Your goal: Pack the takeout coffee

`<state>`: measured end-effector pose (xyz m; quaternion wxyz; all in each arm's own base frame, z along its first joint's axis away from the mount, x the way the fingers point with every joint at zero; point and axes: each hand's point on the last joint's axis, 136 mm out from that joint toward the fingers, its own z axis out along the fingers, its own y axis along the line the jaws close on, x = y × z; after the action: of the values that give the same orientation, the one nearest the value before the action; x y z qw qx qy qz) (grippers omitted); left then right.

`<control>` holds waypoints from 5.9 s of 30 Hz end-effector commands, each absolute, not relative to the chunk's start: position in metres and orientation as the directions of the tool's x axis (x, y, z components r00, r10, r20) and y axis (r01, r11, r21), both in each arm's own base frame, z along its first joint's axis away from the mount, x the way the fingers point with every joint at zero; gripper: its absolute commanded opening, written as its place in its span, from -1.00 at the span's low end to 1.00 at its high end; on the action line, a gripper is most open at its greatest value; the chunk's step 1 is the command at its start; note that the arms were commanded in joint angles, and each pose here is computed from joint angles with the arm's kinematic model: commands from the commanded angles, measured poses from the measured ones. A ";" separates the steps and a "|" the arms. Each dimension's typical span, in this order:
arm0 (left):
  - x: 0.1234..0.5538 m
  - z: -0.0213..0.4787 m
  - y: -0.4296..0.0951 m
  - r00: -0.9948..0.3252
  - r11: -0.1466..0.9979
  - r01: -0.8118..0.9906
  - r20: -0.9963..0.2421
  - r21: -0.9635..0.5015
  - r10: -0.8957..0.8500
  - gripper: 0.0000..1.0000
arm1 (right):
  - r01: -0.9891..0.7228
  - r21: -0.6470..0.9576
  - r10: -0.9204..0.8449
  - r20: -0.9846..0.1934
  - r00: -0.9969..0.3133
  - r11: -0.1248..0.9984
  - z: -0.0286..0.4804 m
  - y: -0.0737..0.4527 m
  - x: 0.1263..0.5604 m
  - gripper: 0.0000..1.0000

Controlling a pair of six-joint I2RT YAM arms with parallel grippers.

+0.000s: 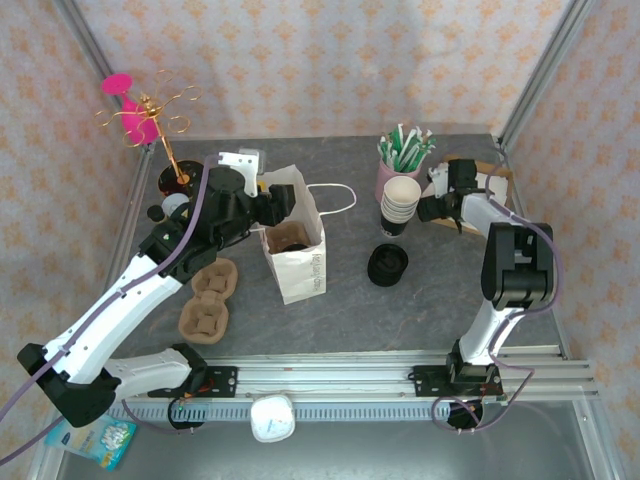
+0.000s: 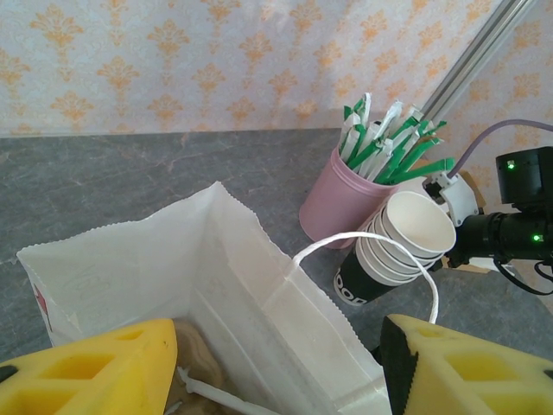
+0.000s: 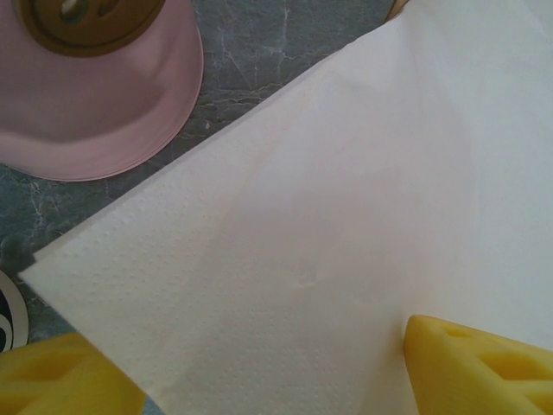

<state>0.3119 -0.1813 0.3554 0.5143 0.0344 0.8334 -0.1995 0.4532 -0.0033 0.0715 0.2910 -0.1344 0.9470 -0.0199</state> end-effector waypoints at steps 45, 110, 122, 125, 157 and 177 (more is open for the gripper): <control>0.319 0.402 -0.179 -0.386 0.917 0.258 -0.903 -0.303 -0.190 0.32 | 0.274 0.179 0.281 -0.873 -0.399 0.945 0.281 -0.075 0.444 -1.00; 0.288 0.475 -0.301 -0.117 0.519 0.849 -0.993 -0.099 0.002 0.99 | -0.907 0.379 0.145 -0.923 -0.356 0.185 0.550 0.201 0.258 -1.00; 0.295 0.467 -0.336 -0.161 0.348 0.923 -0.986 -0.165 -0.041 0.53 | -0.917 0.383 0.084 -0.923 -0.376 0.106 0.532 0.208 0.255 -1.00; 0.289 0.465 -0.342 -0.167 0.297 0.939 -0.985 -0.171 -0.039 0.22 | -0.921 0.375 0.077 -0.926 -0.369 0.103 0.529 0.209 0.256 -1.00; 0.288 0.427 -0.196 -0.487 0.893 0.020 -0.784 -0.450 -0.385 -1.00 | -0.553 0.609 0.324 -0.783 -0.530 0.568 0.473 0.170 0.319 0.67; 0.316 0.349 -0.190 -0.537 0.954 -0.150 -0.789 -0.258 -0.298 -1.00 | -0.537 0.642 0.321 -0.754 -0.573 0.548 0.431 0.174 0.303 0.86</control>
<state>0.3169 -0.2018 0.3586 0.4663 -0.1172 0.8703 -0.1068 0.3056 0.1741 0.4192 0.4336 -0.0610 0.7684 0.4667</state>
